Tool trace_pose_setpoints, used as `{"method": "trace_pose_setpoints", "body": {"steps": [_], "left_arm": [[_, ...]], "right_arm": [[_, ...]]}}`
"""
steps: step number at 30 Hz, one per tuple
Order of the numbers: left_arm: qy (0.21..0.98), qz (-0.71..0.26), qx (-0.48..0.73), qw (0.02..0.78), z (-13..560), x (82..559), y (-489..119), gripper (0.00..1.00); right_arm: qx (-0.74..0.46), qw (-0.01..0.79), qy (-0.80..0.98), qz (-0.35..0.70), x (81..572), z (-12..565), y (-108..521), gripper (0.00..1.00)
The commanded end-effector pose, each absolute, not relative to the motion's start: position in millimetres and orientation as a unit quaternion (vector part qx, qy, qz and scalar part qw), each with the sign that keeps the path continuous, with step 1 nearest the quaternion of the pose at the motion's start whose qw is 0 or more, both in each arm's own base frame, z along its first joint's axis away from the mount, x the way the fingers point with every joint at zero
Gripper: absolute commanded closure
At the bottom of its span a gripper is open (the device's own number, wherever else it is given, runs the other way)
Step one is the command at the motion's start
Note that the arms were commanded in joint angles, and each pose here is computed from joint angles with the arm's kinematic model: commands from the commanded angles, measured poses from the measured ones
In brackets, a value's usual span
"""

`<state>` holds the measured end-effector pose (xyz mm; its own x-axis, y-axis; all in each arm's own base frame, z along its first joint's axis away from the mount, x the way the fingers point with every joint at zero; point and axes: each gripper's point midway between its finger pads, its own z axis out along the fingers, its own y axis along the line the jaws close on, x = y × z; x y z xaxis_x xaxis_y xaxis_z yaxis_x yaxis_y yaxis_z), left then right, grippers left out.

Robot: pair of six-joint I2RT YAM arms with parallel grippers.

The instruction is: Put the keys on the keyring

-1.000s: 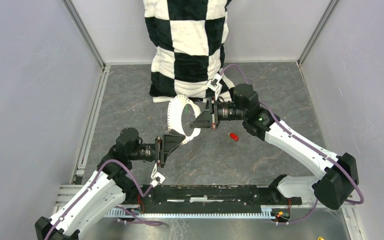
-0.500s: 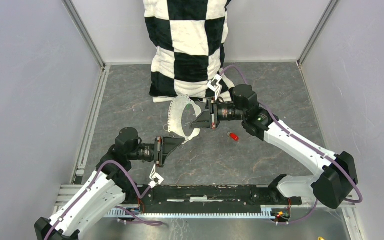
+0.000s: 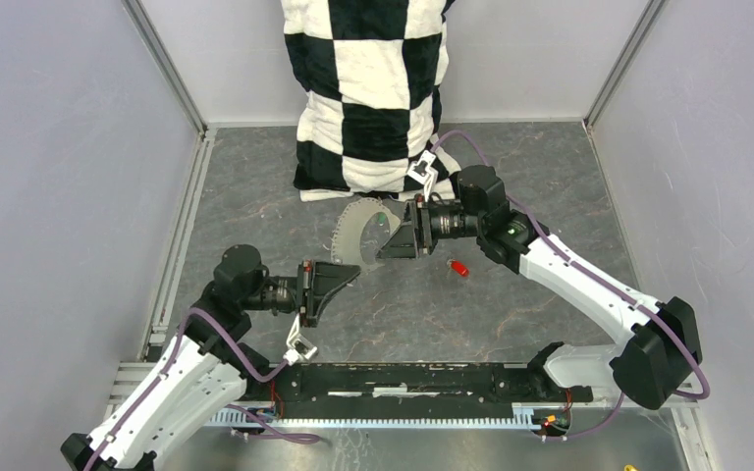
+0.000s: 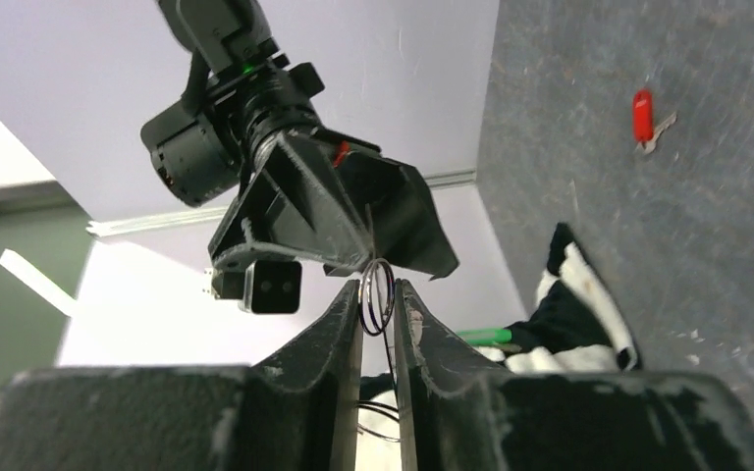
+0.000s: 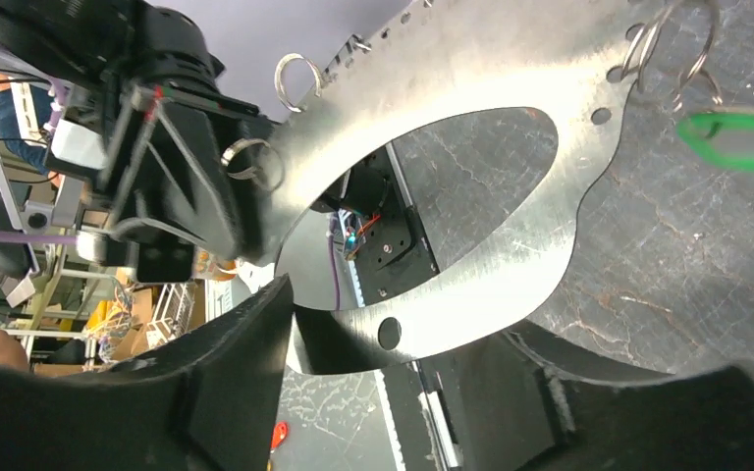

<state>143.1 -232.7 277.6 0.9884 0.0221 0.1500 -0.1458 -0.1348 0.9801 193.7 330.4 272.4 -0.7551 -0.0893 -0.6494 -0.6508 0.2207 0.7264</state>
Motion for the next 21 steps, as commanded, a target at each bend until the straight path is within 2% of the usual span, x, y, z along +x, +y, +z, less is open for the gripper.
{"method": "trace_pose_setpoints", "body": {"steps": [1, 6, 11, 17, 19, 20, 21], "left_arm": [[0.064, -0.065, 0.746, 0.66, 302, 131, -232, 0.98], [0.182, -0.162, 0.753, 0.612, 298, 132, -232, 0.98], [0.216, -0.18, 0.758, 0.589, 293, 135, -231, 0.98], [0.229, -0.173, 0.745, 0.602, 297, 142, -231, 0.98], [0.243, -0.17, 0.728, 0.619, 303, 147, -232, 0.98], [0.262, -0.176, 0.715, 0.623, 303, 151, -232, 0.98], [0.272, -0.176, 0.708, 0.627, 304, 154, -232, 0.98]], "right_arm": [[-0.303, 0.27, 0.718, 0.565, 184, 284, 321, 0.32], [-0.308, 0.271, 0.719, 0.561, 180, 278, 317, 0.3], [-0.303, 0.258, 0.723, 0.565, 175, 273, 315, 0.28], [-0.289, 0.25, 0.726, 0.571, 170, 268, 313, 0.27], [-0.287, 0.246, 0.731, 0.568, 169, 263, 311, 0.24], [-0.287, 0.245, 0.732, 0.568, 168, 261, 310, 0.16], [-0.287, 0.244, 0.732, 0.568, 166, 259, 309, 0.03]]}}
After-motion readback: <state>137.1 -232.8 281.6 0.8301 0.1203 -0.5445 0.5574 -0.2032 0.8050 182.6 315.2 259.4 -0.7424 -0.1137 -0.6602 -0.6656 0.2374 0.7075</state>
